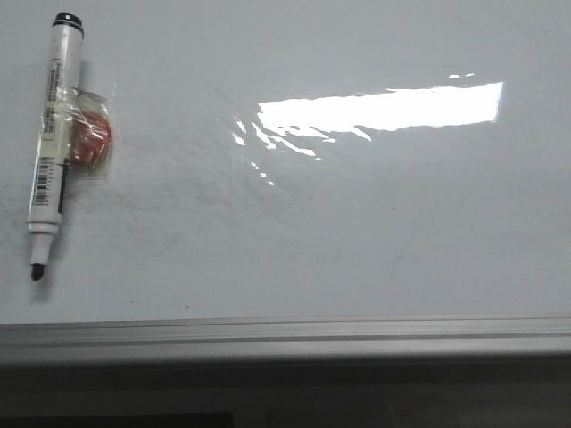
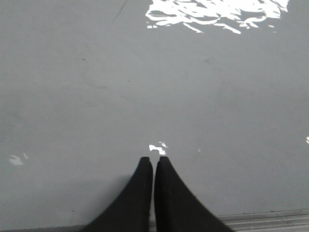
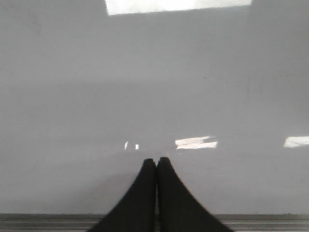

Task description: Write number 9 on whiteboard

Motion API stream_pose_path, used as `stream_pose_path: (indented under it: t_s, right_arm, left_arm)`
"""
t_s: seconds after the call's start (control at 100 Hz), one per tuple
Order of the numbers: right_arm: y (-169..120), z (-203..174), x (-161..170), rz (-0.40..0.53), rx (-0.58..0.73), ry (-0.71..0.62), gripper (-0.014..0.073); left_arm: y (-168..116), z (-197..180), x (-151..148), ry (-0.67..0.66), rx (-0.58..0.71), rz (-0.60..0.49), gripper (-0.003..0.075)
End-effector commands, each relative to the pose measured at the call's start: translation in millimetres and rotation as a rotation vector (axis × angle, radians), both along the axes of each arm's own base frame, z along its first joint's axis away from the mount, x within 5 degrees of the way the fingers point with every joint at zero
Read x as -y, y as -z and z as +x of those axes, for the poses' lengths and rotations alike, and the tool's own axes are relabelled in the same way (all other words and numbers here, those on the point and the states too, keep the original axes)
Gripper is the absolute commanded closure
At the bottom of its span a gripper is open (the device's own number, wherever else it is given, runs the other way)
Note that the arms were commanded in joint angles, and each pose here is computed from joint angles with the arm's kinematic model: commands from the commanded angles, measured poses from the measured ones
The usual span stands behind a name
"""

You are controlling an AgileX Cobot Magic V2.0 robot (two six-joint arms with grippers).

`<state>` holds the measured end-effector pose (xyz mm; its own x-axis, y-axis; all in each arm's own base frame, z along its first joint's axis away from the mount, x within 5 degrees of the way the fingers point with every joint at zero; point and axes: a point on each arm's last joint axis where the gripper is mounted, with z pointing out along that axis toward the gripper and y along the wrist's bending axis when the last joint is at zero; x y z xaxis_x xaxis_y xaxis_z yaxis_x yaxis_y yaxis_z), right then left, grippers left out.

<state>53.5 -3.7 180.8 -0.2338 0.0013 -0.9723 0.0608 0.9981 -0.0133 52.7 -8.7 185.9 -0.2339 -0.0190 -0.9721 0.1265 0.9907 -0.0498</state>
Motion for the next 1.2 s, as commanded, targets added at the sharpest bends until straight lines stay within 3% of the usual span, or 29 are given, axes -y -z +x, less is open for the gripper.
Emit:
stream_pose_path:
  t_s: [0.0,0.73,1.19]
  right_arm:
    - [0.6,-0.6,0.2,-0.011,0.033,0.002,0.0659]
    - [0.6,-0.6,0.2,-0.011,0.033,0.002,0.0659]
    - [-4.5,0.3,0.1,-0.014,0.090,0.001,0.0659]
  left_arm:
    - [7.7,0.3,0.1,0.003,0.034,-0.006,0.0741]
    - [7.7,0.3,0.1,0.003,0.034,-0.006,0.0741]
    - [0.9,1.5,-0.7,-0.005,0.111,-0.008,0.0741]
